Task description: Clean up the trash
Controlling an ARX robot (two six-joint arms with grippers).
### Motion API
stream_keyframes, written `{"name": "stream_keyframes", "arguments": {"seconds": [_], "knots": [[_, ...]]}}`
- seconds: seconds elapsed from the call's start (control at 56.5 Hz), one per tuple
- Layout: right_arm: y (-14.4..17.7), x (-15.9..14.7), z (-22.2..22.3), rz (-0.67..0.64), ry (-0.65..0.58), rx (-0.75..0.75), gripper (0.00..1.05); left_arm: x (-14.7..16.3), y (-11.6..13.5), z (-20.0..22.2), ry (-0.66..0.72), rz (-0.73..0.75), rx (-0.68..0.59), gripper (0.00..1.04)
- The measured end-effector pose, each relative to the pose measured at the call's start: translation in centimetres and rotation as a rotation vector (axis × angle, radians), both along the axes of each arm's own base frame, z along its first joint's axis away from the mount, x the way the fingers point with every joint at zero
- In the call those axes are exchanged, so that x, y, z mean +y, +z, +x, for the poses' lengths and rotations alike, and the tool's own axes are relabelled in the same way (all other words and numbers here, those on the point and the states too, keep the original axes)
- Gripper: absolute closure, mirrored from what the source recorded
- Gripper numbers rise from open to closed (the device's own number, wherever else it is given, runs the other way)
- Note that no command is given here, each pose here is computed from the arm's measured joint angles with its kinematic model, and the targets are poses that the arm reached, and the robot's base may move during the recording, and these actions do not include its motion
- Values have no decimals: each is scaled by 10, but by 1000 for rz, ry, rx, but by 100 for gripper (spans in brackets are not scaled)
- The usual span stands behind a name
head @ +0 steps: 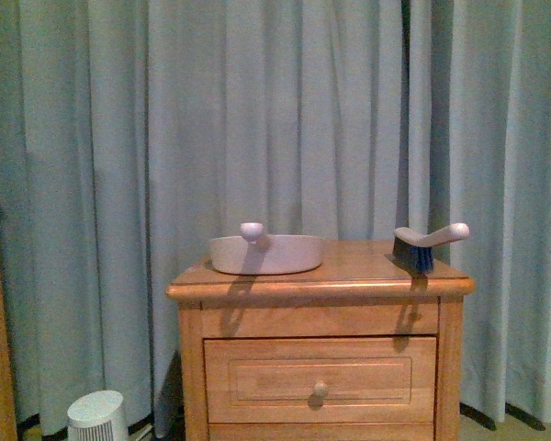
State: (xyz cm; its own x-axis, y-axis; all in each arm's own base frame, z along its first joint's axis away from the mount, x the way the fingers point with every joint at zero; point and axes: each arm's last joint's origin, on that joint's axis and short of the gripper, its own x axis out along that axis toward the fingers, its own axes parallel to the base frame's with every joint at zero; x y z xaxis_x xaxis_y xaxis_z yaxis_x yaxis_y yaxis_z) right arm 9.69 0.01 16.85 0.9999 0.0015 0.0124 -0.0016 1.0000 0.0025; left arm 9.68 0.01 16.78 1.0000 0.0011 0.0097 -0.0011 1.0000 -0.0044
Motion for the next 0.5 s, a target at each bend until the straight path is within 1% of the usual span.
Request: {"name": "stream_keyframes", "arguments": {"seconds": [0.496], "knots": [[0,0,0,0,0,0,7,0,0,0,0,0,0,8]]}}
